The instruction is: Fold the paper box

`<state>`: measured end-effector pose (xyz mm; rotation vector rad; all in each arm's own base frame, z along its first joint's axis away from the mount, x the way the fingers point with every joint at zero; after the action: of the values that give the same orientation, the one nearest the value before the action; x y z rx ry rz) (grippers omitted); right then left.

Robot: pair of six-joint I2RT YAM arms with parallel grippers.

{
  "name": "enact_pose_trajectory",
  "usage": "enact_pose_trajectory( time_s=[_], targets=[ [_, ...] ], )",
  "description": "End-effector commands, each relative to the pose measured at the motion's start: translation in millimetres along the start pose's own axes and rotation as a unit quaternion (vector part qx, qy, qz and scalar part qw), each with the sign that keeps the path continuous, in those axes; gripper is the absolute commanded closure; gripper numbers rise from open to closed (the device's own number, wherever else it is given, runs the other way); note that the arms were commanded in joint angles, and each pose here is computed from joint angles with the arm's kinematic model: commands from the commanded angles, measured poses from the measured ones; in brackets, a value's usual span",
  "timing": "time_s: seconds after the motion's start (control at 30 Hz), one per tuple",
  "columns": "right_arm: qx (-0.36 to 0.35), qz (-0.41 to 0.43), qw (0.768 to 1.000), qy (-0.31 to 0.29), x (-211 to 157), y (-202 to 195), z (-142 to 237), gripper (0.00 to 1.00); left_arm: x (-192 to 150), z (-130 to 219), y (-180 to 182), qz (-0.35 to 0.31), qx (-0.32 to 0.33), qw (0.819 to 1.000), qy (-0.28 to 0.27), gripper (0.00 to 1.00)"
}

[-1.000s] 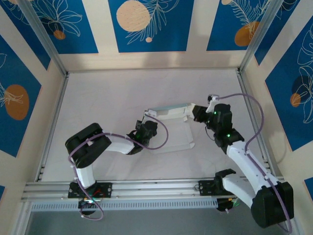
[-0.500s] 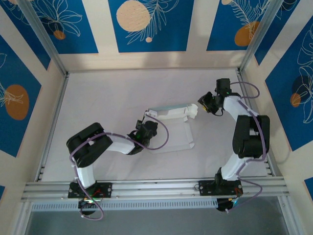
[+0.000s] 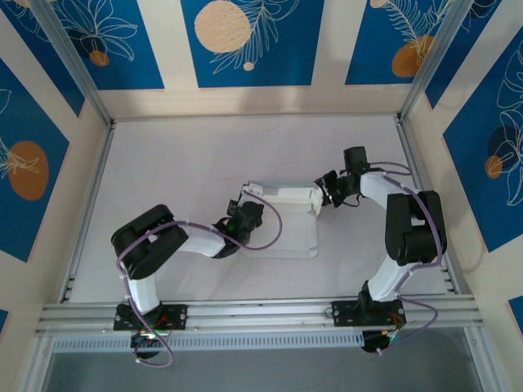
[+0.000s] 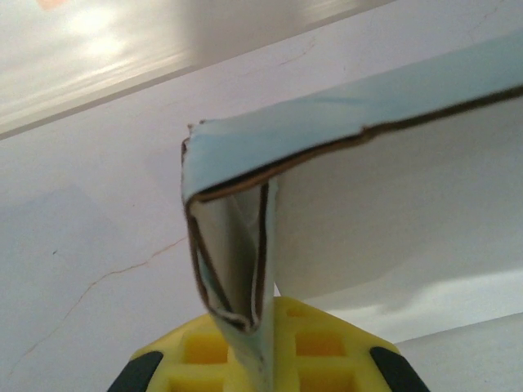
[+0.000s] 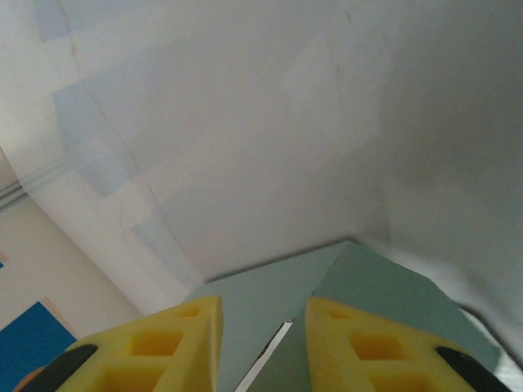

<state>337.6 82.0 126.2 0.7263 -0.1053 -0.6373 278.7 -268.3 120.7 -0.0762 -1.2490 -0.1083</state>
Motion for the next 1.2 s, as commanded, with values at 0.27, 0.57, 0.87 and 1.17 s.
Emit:
enact_pose_trajectory(
  time_s=[0.27, 0.57, 0.87, 1.17],
  targets=[
    [-0.110, 0.138, 0.981, -0.078, -2, 14, 35, 0.58, -6, 2, -1, -0.021, 0.005, 1.000, 0.002, 1.00],
    [-0.177, 0.348, 0.908, -0.153, -13, 17, 80, 0.64, -8, -2, 1, -0.070, 0.013, 0.997, -0.032, 1.00],
    [-0.093, 0.391, 0.909, -0.115, -47, 19, 99, 0.45, -17, -4, 1, -0.087, 0.010, 0.995, -0.056, 1.00],
    [-0.092, 0.435, 0.894, -0.061, -76, 20, 96, 0.34, -21, -7, -1, -0.092, 0.007, 0.995, -0.049, 1.00]
  ],
)
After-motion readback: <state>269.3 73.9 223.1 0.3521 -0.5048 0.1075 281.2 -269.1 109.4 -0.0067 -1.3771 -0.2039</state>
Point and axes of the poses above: each hand's point on the last joint's axis, 136 mm out from that joint toward the fingers, its own z axis back along the fingers, its own y axis along the line the jaws close on, x = y × z, the point moved 8 cm from there along z, back along the fingers, and after that the axes turned 13 degrees about z, right-handed, at the moved point
